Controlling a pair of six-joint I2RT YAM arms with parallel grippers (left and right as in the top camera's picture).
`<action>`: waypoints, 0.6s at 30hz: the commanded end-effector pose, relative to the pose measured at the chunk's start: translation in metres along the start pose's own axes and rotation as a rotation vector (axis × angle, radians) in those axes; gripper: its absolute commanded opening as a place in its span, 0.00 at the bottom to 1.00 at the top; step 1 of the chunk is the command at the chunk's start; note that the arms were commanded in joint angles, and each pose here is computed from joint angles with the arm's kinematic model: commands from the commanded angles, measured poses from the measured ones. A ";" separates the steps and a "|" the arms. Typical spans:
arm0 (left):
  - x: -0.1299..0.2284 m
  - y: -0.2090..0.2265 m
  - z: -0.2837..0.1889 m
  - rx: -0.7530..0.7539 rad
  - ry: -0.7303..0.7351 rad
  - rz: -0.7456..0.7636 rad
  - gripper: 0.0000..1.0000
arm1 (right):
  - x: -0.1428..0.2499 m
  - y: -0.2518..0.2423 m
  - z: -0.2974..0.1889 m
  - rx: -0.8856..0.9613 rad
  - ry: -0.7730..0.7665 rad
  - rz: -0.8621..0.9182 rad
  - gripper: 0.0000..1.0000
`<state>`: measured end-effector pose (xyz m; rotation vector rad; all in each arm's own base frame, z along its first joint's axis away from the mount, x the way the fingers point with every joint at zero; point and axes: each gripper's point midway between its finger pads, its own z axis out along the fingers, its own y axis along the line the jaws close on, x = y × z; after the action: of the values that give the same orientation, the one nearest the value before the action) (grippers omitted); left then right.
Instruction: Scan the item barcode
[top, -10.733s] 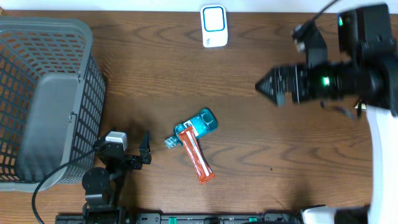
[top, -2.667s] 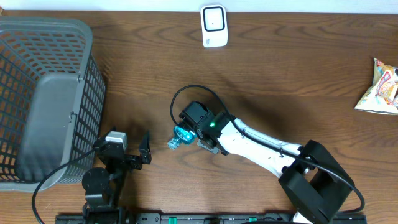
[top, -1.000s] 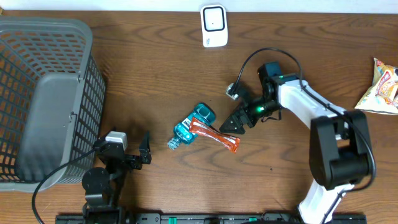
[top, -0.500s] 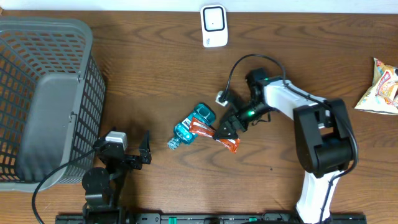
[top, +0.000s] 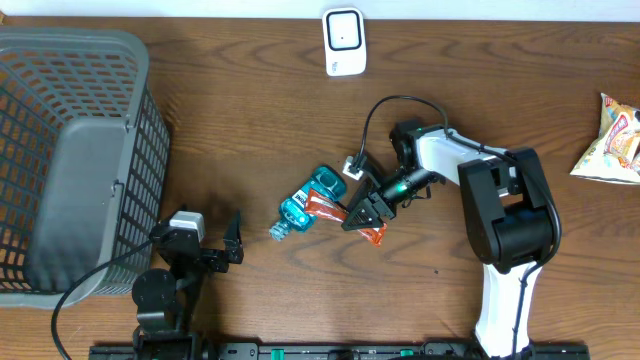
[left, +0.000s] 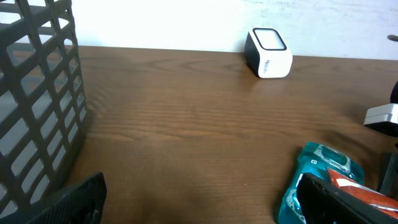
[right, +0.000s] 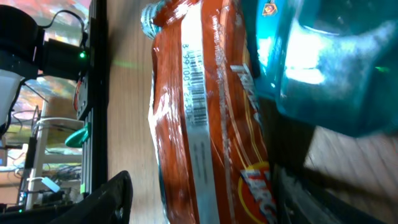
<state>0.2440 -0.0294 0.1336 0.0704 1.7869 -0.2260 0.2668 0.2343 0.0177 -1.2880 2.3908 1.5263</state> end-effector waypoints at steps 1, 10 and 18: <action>0.016 0.000 0.002 0.004 0.039 -0.003 0.98 | 0.028 -0.020 0.003 0.050 0.085 0.009 0.69; 0.016 0.000 0.002 0.004 0.039 -0.003 0.98 | 0.033 -0.020 0.004 0.050 0.104 -0.006 0.63; 0.016 0.000 0.002 0.004 0.039 -0.003 0.98 | 0.043 -0.024 0.010 0.035 0.116 -0.006 0.53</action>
<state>0.2440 -0.0294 0.1336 0.0704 1.7869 -0.2260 0.2633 0.2282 0.0111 -1.3476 2.3483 1.5106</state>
